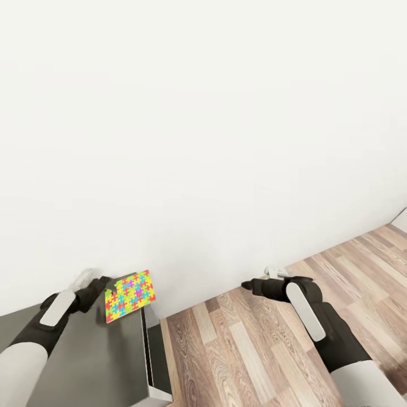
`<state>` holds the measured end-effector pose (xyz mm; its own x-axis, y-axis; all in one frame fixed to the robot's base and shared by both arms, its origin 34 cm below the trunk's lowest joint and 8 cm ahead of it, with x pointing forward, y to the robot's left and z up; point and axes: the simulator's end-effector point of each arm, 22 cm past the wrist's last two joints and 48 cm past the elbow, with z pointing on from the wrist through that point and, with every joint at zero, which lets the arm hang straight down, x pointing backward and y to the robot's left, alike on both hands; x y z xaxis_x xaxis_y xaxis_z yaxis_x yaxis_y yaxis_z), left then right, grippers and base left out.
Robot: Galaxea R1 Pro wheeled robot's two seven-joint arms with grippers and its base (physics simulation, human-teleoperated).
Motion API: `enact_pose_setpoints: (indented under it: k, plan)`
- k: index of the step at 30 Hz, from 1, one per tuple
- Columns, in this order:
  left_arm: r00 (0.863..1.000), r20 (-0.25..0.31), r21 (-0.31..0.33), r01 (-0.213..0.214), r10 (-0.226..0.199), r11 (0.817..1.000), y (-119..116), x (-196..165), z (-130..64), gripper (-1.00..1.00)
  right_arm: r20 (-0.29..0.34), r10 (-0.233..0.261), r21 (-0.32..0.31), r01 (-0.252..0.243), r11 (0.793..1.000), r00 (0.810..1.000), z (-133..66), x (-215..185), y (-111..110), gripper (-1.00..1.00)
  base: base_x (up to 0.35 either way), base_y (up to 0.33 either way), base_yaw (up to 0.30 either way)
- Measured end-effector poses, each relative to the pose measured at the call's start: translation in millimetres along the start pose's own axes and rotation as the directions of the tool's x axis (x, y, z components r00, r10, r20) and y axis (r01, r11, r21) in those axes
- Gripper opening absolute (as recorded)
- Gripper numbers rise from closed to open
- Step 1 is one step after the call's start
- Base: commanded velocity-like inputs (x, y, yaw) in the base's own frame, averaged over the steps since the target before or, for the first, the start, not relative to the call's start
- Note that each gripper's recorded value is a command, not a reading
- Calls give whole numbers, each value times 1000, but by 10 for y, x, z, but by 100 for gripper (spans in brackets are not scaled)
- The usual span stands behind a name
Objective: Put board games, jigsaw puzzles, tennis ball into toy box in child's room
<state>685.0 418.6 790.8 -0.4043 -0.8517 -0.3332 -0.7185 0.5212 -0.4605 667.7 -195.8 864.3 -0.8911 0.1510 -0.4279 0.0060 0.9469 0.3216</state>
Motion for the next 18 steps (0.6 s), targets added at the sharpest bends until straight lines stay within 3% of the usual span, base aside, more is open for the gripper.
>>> enact_pose_setpoints:
  k: [11,14,18]
  plan:
    - [996,69,136,40,-50,990,-84,-358,-475,100,-54,11,-129,-18,991,998,117,189,323,100,0,0,0]
    - [995,75,153,49,-61,987,-113,-382,-521,100,-56,13,-149,-21,989,998,116,196,367,100,0,0,0]
    - [992,73,200,90,-106,976,-208,-397,-616,100,-56,12,-209,-24,978,998,88,197,515,100,0,0,0]
